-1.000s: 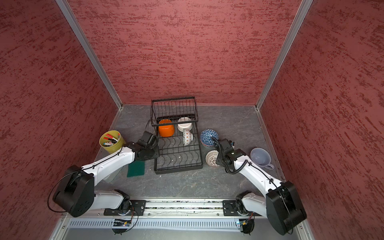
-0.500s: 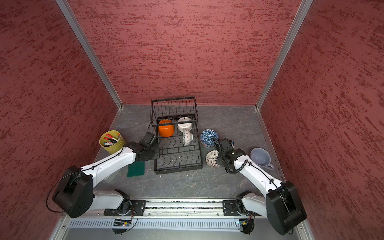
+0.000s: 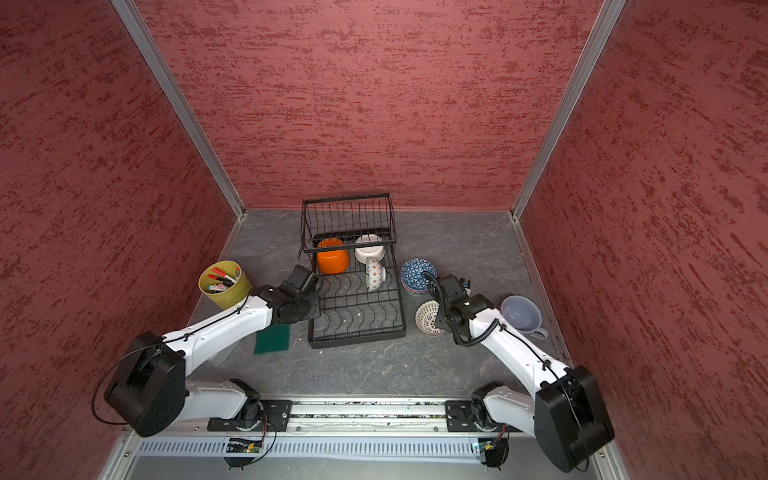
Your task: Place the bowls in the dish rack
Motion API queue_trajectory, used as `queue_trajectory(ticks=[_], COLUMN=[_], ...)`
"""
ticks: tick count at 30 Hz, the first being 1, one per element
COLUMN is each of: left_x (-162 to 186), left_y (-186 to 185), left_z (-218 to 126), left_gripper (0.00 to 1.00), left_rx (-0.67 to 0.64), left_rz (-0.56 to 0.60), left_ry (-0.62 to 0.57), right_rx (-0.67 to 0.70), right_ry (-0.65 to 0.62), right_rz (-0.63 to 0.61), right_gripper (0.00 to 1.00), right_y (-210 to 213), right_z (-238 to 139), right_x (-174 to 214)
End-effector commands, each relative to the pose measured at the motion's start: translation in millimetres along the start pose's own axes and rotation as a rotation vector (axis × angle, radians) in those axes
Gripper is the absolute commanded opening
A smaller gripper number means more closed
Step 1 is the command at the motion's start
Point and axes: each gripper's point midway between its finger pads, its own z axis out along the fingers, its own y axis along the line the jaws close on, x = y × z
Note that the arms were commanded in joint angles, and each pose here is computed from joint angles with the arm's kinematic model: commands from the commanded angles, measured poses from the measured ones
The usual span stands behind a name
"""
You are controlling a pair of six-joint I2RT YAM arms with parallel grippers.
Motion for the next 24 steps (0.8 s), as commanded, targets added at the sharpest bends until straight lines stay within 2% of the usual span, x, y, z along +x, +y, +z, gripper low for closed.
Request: queue_trajectory(ticks=[1,24], left_x=[9,5], left_y=[-17,-32], left_z=[5,-10], left_gripper=[0.0,0.0], left_rx=[0.089,0.171], left_rz=[-0.042,-0.247], left_ry=[0.029,-0.086], right_rx=[-0.019,-0.088], right_ry=[-0.079,-0.214], right_rz=[-0.002,-0.216], right_gripper=[0.0,0.0], right_y=[7,56], right_z=[-19,-78], right_x=[-20,-47])
